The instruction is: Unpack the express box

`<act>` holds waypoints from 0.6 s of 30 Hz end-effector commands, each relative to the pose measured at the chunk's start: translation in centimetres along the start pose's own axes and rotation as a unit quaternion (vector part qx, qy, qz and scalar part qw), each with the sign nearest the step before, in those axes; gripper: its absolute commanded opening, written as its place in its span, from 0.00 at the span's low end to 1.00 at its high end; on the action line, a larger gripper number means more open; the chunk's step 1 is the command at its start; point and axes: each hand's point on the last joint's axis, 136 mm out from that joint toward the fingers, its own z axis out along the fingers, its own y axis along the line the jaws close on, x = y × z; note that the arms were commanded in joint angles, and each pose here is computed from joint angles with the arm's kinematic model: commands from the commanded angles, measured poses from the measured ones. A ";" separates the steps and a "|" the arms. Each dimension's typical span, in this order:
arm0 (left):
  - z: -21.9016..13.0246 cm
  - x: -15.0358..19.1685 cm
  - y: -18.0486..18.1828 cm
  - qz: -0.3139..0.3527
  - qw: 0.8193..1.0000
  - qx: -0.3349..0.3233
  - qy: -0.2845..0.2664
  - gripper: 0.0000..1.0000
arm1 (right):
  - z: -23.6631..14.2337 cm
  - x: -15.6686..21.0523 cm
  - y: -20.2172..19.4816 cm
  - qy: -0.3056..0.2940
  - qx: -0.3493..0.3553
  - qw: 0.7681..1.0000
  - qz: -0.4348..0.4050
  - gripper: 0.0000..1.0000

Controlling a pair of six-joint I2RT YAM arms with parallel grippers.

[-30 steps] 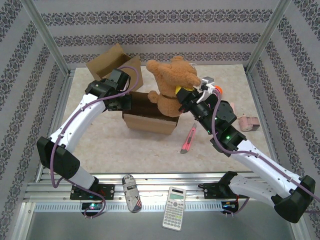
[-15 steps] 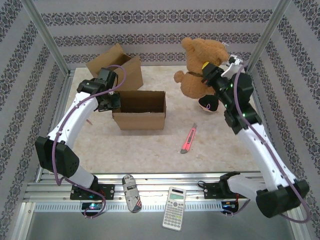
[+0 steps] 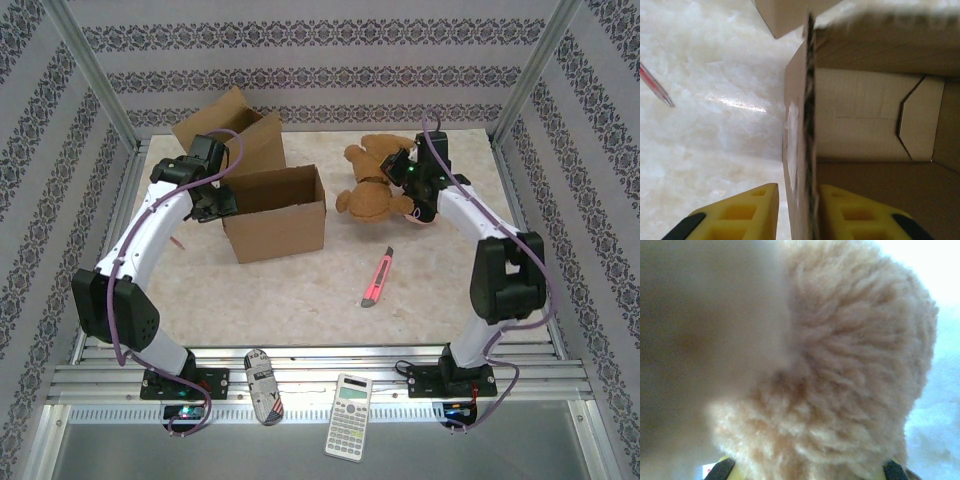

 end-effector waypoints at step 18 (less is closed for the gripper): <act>-8.0 -4.2 -3.2 0.027 0.983 0.119 -0.140 1.00 | 8.7 -0.5 -4.2 0.044 0.011 0.998 0.047 0.08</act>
